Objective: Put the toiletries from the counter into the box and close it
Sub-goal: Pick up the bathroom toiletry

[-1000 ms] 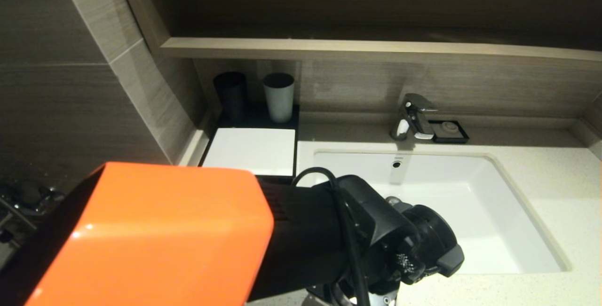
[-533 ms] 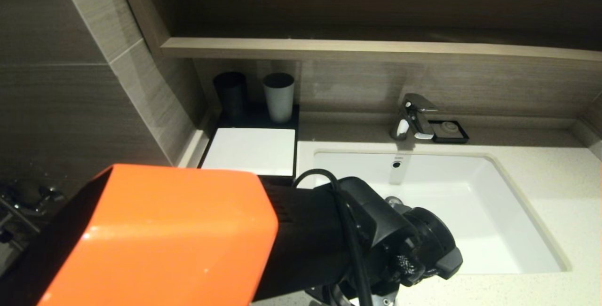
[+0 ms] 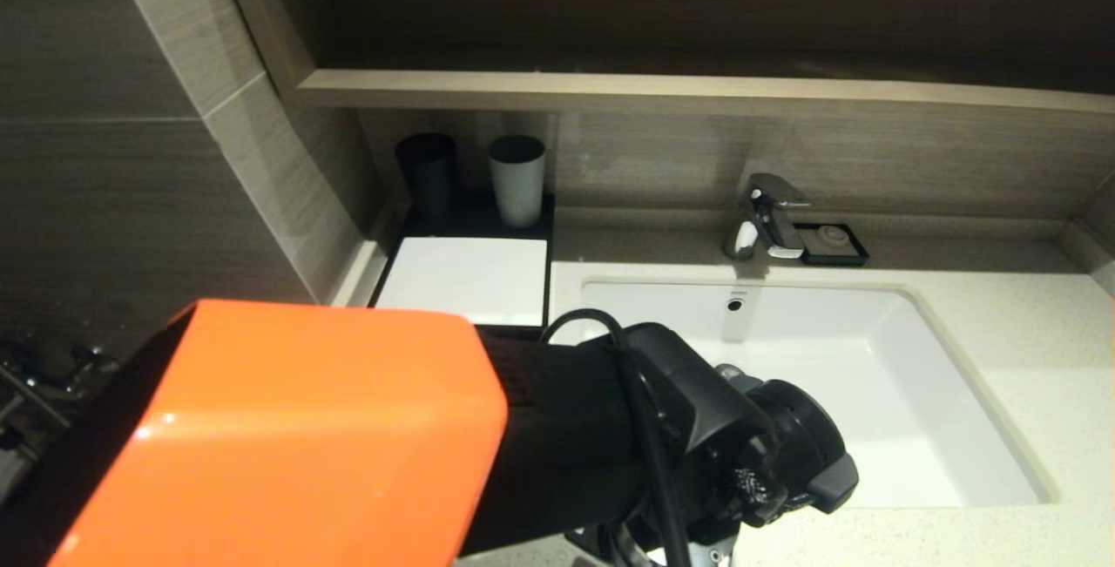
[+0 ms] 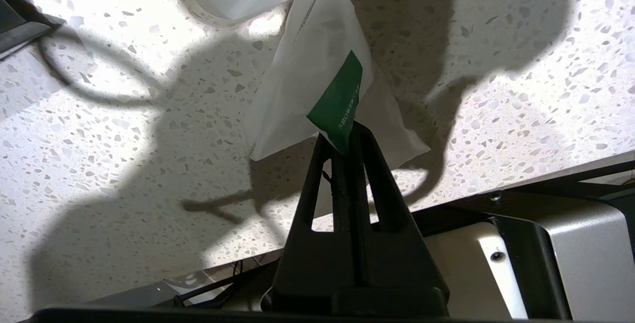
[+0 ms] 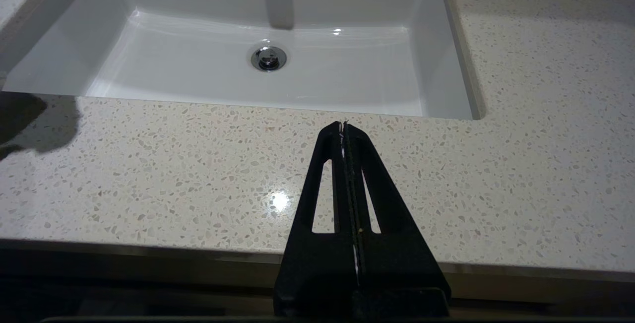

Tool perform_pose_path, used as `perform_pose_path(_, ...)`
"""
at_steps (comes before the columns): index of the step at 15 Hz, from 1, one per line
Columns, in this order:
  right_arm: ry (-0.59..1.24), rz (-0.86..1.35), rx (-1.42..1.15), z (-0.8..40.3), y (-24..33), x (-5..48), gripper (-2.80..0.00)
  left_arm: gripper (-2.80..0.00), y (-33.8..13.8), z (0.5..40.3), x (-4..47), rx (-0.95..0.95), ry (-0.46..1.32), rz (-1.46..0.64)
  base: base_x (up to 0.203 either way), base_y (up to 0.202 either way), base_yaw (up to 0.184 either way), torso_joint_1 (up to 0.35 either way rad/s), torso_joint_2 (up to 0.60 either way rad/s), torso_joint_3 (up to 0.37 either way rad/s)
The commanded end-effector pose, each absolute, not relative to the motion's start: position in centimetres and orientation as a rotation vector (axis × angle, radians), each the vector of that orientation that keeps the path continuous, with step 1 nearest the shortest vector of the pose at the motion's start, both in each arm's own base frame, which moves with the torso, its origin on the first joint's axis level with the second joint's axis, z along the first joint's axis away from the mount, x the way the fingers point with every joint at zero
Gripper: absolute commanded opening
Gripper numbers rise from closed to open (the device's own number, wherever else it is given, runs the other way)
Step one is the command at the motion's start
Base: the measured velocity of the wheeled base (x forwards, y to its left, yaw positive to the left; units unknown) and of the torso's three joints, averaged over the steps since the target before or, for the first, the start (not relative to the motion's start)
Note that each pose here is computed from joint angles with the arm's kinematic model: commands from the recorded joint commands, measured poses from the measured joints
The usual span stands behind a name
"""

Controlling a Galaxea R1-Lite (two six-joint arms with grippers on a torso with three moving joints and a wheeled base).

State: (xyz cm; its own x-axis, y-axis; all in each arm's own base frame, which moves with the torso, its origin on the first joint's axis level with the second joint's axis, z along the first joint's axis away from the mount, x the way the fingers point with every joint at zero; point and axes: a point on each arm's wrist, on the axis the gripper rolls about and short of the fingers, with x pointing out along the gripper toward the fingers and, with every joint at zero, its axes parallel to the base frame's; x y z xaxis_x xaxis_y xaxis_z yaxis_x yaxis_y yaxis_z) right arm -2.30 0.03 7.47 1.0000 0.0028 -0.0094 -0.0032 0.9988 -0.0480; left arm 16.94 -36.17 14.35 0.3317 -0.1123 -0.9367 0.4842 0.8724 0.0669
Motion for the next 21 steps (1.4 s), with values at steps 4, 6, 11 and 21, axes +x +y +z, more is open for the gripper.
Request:
perform_pose_path(4, 0.010, 0.003, -0.049, 7.5, 0.0, -2.3, -2.80, -2.80, -36.0, 14.9, 16.9, 0.351, 1.167, -0.401, 0.000, 0.000, 0.000, 0.000, 0.00, 0.000)
perform_pose_path(6, 0.009, 0.003, -0.049, 7.5, 0.0, -2.3, -2.80, -2.80, -35.8, 15.1, 17.0, 0.346, 1.153, -0.387, 0.000, 0.000, 0.000, 0.000, 0.00, 0.000)
perform_pose_path(11, 0.009, 0.003, -0.049, 7.5, 0.0, -2.3, -2.80, -2.80, -34.4, 16.3, 18.4, 0.287, 1.121, -0.305, 0.000, 0.000, 0.000, 0.000, 0.00, 0.000)
perform_pose_path(21, 0.009, 0.004, -0.049, 7.5, 0.0, -2.3, -2.80, -2.80, -30.1, 20.5, 22.6, 0.141, 1.036, -0.202, 0.000, 0.000, 0.000, 0.000, 0.00, 0.000)
